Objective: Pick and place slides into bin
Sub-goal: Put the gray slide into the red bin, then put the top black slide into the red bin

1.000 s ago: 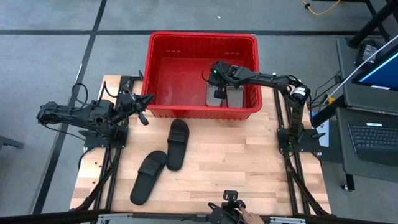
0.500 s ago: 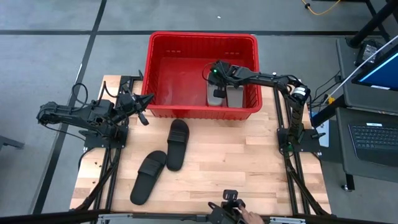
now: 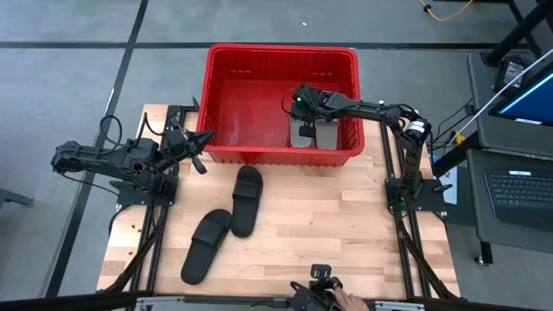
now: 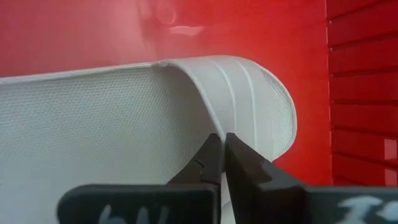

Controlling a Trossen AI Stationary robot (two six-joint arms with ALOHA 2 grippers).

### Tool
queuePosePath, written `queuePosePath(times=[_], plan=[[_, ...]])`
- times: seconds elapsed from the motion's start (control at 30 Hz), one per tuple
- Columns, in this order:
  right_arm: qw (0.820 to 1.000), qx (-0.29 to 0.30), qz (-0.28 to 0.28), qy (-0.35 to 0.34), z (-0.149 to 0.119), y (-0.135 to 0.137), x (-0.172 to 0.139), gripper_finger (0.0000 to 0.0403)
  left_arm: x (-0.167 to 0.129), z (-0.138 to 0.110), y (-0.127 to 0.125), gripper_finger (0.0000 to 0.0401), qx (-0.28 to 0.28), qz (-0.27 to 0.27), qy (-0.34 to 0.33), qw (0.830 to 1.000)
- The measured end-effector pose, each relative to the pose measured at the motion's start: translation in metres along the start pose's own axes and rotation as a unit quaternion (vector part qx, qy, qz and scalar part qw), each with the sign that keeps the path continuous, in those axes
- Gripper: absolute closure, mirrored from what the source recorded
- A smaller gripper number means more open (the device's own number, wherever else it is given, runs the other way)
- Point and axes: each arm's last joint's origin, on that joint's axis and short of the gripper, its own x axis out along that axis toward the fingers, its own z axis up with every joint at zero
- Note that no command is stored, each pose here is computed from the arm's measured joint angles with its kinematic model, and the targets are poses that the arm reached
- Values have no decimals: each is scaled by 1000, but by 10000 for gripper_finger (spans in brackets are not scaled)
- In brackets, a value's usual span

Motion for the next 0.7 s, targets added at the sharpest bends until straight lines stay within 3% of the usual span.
queuePosePath(times=[0.27, 0.43, 0.7], plan=[[1000, 8, 2, -1, 0, 0, 0, 368, 0, 0, 0, 396, 0, 0, 0, 1000], [999, 7, 41, -11, -1, 3, 0, 332, 0, 0, 0, 398, 0, 0, 0, 1000], [999, 9, 44, -4, -2, 4, 0, 273, 0, 0, 0, 396, -1, 0, 0, 1000]])
